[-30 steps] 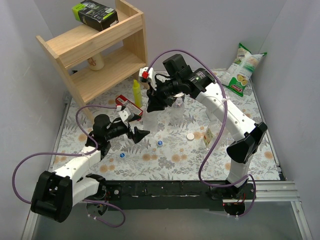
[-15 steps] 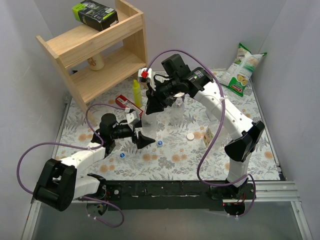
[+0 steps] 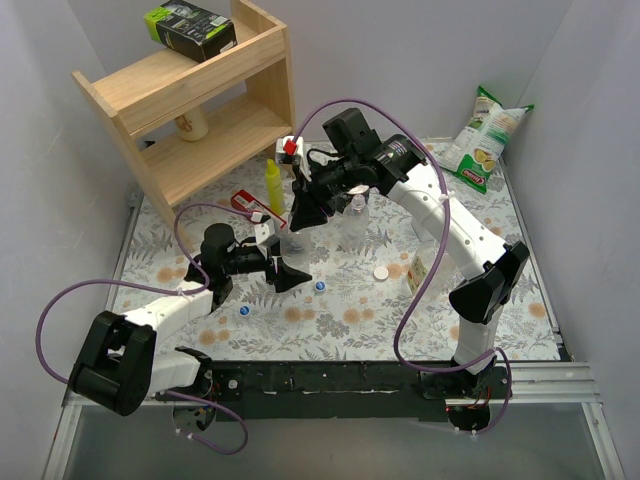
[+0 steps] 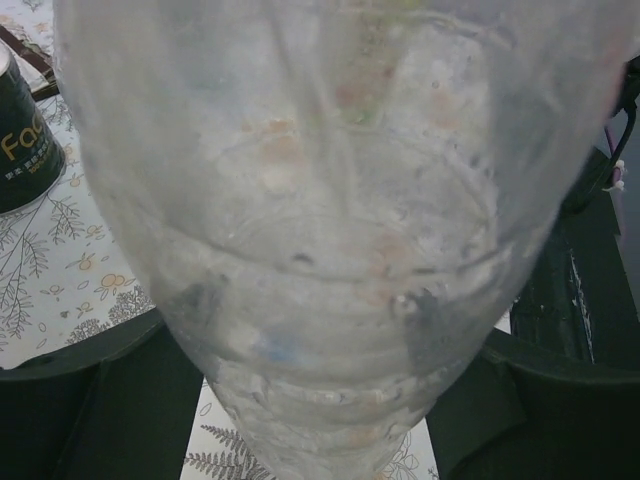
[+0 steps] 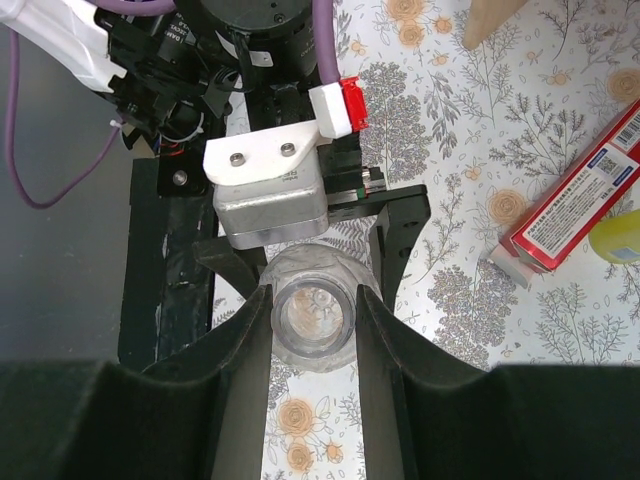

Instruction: Screw on the bottle caps

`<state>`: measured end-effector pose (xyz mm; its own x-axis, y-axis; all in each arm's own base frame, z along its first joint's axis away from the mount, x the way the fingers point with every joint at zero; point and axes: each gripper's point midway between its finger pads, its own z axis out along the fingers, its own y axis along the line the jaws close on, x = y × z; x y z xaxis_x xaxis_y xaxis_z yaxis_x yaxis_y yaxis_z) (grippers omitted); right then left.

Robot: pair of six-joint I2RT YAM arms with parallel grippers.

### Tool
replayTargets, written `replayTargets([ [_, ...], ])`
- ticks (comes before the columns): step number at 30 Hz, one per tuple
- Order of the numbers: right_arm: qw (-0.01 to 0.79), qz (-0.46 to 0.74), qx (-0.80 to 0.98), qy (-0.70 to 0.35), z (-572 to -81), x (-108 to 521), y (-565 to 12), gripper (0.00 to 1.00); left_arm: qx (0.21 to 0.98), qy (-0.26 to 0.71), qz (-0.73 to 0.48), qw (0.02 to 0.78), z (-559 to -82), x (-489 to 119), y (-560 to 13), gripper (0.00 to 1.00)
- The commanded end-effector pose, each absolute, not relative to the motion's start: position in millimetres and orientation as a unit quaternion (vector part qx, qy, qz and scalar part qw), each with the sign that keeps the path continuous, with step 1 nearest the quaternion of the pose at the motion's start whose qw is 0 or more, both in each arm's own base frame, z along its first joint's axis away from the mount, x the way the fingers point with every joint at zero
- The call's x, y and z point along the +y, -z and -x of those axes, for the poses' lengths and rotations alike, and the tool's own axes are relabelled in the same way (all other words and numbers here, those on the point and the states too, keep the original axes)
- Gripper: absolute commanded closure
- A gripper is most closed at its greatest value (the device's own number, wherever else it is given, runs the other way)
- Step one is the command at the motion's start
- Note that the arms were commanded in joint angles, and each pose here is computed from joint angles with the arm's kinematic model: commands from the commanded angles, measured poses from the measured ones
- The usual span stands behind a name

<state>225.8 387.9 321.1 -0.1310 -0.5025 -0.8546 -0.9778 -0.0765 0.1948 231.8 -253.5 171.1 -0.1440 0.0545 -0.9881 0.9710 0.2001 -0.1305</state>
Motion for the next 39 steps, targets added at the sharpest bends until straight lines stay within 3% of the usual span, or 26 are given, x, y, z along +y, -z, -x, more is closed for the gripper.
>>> replayTargets([
  [1, 0.288, 0.599, 0.606, -0.436, -218.9, 387.0, -331.3, 0.99, 0.574, 0.465, -0.449, 0.503, -232.5, -257.9, -187.7, 0.3],
  [6, 0.289, 0.598, 0.615, -0.425, -219.2, 376.8, -323.8, 0.99, 0.576, 0.466, -0.452, 0.497, -231.8, -258.0, -189.4, 0.52],
  [12, 0.293, 0.591, 0.63, -0.411, -229.2, 365.4, -318.5, 0.97, 0.585, 0.453, -0.453, 0.497, -233.6, -255.5, -188.6, 0.67],
  [13, 0.294, 0.591, 0.632, -0.407, -230.2, 363.8, -318.9, 0.89, 0.59, 0.45, -0.452, 0.495, -234.0, -254.5, -186.8, 0.72],
  [14, 0.294, 0.595, 0.636, -0.393, -231.8, 359.1, -317.9, 0.65, 0.589, 0.446, -0.452, 0.499, -233.9, -253.7, -189.3, 0.73],
  [17, 0.345, 0.6, 0.633, -0.347, -250.8, 352.3, -346.2, 0.35, 0.6, 0.433, -0.454, 0.496, -234.5, -250.4, -186.7, 0.78],
  [19, 0.383, 0.593, 0.637, -0.309, -266.5, 340.4, -361.5, 0.27, 0.615, 0.422, -0.452, 0.489, -233.6, -246.2, -187.3, 0.85],
  [22, 0.394, 0.585, 0.654, -0.275, -276.5, 321.8, -351.7, 0.25, 0.634, 0.398, -0.443, 0.494, -233.6, -237.2, -190.7, 0.93],
  [23, 0.385, 0.582, 0.663, -0.271, -276.7, 316.5, -341.1, 0.25, 0.651, 0.378, -0.422, 0.505, -241.0, -231.1, -192.4, 1.0],
  [28, 0.313, 0.612, 0.677, -0.264, -264.2, 301.7, -271.2, 0.19, 0.751, 0.333, -0.293, 0.49, -258.7, -202.7, -211.7, 1.0],
  [32, 0.26, 0.656, 0.654, -0.273, -253.7, 299.6, -207.2, 0.42, 0.786, 0.289, -0.28, 0.469, -259.6, -179.9, -216.7, 1.0],
  [37, 0.246, 0.712, 0.617, -0.227, -257.9, 307.0, -147.8, 0.43, 0.792, 0.288, -0.302, 0.445, -233.7, -170.3, -220.2, 1.0],
  [39, 0.254, 0.725, 0.604, -0.214, -261.4, 313.8, -127.8, 0.38, 0.794, 0.291, -0.288, 0.45, -231.4, -161.2, -225.0, 1.0],
])
